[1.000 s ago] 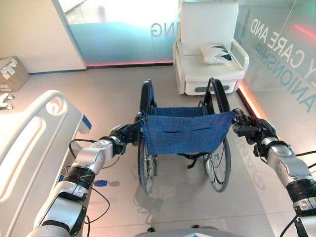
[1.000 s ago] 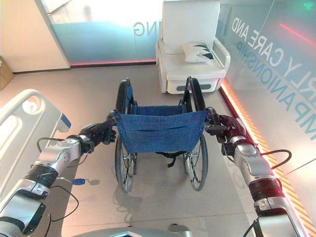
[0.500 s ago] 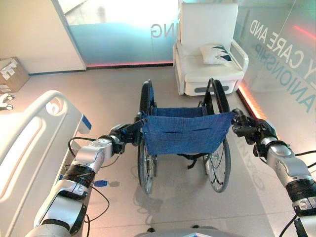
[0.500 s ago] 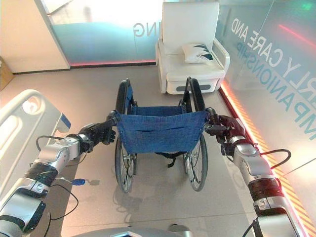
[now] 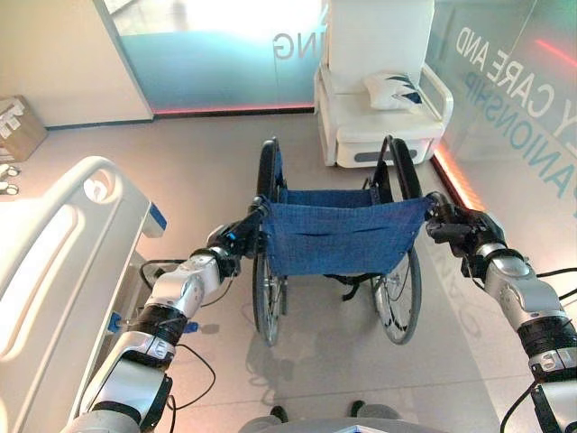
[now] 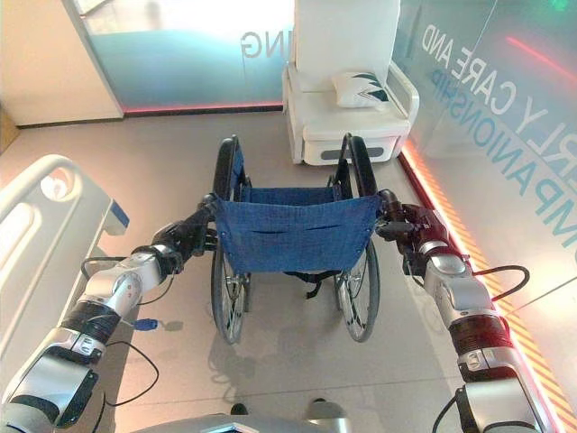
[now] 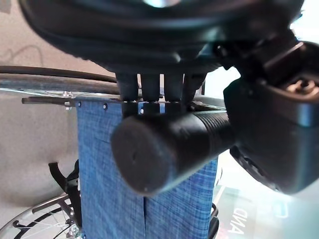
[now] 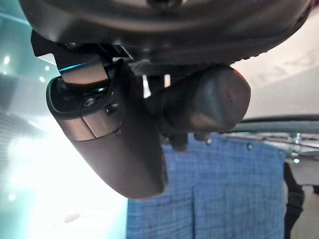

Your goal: Push the wheelchair next to the bed

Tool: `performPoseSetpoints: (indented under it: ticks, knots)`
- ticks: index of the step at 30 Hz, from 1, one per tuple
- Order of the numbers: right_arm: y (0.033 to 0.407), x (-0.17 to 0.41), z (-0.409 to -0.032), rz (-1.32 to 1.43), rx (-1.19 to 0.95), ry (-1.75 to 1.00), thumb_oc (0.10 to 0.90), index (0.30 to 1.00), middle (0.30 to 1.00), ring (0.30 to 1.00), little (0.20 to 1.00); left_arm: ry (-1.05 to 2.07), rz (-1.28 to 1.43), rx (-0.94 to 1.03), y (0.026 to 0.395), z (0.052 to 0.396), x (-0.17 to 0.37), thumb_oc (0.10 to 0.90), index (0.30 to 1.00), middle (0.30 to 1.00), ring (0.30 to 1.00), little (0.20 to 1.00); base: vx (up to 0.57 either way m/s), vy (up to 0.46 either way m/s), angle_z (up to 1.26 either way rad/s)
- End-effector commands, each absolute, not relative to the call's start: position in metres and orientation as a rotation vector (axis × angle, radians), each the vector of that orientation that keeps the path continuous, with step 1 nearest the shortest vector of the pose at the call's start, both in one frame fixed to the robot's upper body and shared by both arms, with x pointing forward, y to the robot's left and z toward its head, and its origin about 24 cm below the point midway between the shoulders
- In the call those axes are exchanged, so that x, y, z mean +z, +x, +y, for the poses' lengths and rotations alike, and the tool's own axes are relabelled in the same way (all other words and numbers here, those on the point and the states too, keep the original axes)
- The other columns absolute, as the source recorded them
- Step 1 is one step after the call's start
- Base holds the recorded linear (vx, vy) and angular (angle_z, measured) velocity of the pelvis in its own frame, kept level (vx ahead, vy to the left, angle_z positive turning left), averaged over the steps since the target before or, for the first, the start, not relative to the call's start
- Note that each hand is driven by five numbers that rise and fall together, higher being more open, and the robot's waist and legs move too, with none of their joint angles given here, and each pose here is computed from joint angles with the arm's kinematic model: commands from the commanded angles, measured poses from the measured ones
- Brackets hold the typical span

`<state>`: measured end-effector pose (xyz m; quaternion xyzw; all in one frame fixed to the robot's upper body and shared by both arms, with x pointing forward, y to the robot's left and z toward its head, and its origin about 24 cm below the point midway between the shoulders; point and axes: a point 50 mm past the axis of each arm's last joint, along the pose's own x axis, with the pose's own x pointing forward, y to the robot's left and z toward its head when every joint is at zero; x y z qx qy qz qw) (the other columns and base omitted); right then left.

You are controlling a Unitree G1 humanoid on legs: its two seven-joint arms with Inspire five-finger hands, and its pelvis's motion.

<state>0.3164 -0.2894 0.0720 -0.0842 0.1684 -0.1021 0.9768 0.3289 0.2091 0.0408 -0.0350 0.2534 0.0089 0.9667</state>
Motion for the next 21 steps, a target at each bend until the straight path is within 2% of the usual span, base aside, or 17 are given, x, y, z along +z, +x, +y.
performPoseSetpoints:
  ticks: [1,9,15,21]
  knots:
    - [0.355,0.134,-0.214,0.022,0.093,-0.097,0.400,0.300,0.300,0.300,0.300,-0.020,0.256,-0.010,0.357,0.190,0.089,0.400,0.300,0.300,0.300,0.300,0.08,0.145,0.06]
    - [0.370,0.158,-0.246,0.044,0.032,-0.158,0.400,0.300,0.300,0.300,0.300,0.005,0.288,-0.070,0.354,0.180,0.081,0.400,0.300,0.300,0.300,0.300,0.17,-0.019,0.04]
    - [0.375,0.170,-0.257,0.055,0.010,-0.193,0.400,0.300,0.300,0.300,0.300,0.004,0.303,-0.091,0.353,0.179,0.078,0.400,0.300,0.300,0.300,0.300,0.28,-0.241,0.00]
    - [0.382,0.177,-0.258,0.074,0.025,-0.207,0.400,0.300,0.300,0.300,0.300,-0.028,0.341,-0.075,0.349,0.178,0.068,0.400,0.300,0.300,0.300,0.300,0.29,-0.333,0.64]
